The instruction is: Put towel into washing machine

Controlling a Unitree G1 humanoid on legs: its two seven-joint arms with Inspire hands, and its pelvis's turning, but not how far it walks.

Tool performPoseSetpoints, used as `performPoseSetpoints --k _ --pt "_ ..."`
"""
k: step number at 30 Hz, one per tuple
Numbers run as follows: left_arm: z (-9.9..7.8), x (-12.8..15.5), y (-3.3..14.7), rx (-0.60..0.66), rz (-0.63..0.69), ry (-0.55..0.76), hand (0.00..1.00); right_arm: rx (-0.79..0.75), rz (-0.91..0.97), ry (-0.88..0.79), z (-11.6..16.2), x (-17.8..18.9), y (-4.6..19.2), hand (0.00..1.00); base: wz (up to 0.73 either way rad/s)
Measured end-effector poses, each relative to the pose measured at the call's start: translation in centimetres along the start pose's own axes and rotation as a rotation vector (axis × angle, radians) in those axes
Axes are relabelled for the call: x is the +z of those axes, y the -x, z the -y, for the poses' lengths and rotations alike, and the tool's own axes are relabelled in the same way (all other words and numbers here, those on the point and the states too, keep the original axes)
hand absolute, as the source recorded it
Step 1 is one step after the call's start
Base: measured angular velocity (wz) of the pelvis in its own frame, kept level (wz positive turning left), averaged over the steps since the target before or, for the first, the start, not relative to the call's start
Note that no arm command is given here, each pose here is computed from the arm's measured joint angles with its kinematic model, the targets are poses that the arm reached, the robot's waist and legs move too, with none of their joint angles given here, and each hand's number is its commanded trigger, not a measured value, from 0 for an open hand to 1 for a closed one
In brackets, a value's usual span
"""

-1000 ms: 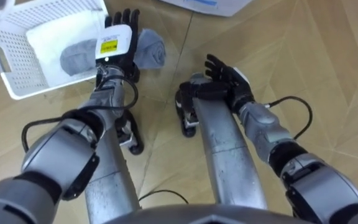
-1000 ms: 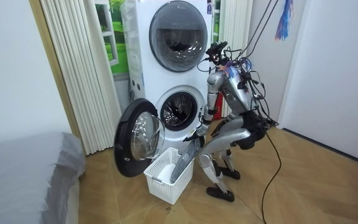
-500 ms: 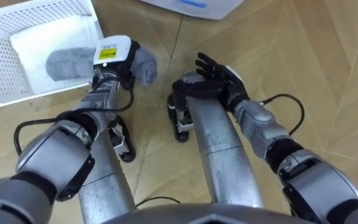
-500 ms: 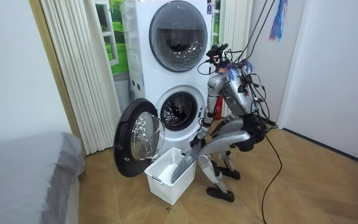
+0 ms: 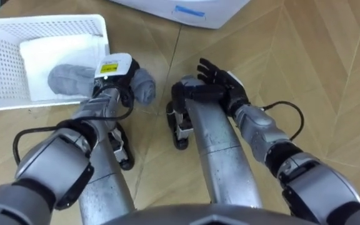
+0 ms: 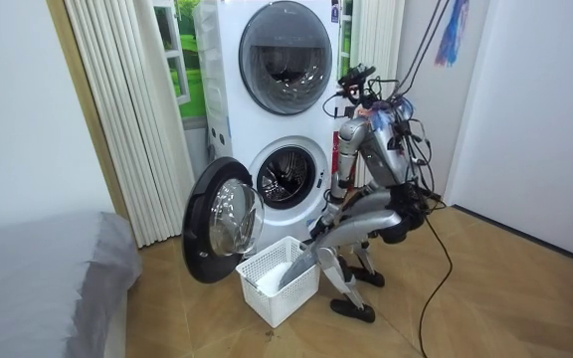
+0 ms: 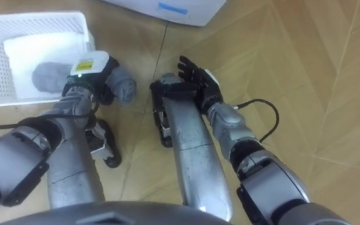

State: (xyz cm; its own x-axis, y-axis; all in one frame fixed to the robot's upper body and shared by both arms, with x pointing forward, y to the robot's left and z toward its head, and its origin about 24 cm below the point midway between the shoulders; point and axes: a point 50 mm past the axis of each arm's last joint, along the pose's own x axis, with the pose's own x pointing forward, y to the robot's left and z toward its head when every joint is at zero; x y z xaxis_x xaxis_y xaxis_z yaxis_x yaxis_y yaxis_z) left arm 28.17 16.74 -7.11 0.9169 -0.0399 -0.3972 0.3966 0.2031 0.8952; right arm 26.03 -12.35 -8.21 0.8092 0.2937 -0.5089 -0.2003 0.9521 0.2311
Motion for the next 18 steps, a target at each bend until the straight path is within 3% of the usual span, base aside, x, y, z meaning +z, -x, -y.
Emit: performPoseSetpoints --k 7,10,14,18 --pt "0.9 1.1 0.4 0.023 0.039 0.038 1.00 -0.080 -0.071 0.014 1.6 -2.6 1.4 0.00 0.04" --pt "0.9 1.5 0.4 0.039 0.066 0.063 1.00 -0.102 -0.121 0.100 2.3 -3.6 2.0 0.00 0.09" --pt "0.1 1.2 0.3 0.107 0.056 0.132 1.00 -0.127 -0.196 0.222 3.4 -5.0 3.0 0.00 0.10" --pt "-1.8 0.2 0.1 0.231 0.043 0.197 1.00 -0.133 -0.213 0.291 3.8 -5.2 3.2 0.00 0.14"
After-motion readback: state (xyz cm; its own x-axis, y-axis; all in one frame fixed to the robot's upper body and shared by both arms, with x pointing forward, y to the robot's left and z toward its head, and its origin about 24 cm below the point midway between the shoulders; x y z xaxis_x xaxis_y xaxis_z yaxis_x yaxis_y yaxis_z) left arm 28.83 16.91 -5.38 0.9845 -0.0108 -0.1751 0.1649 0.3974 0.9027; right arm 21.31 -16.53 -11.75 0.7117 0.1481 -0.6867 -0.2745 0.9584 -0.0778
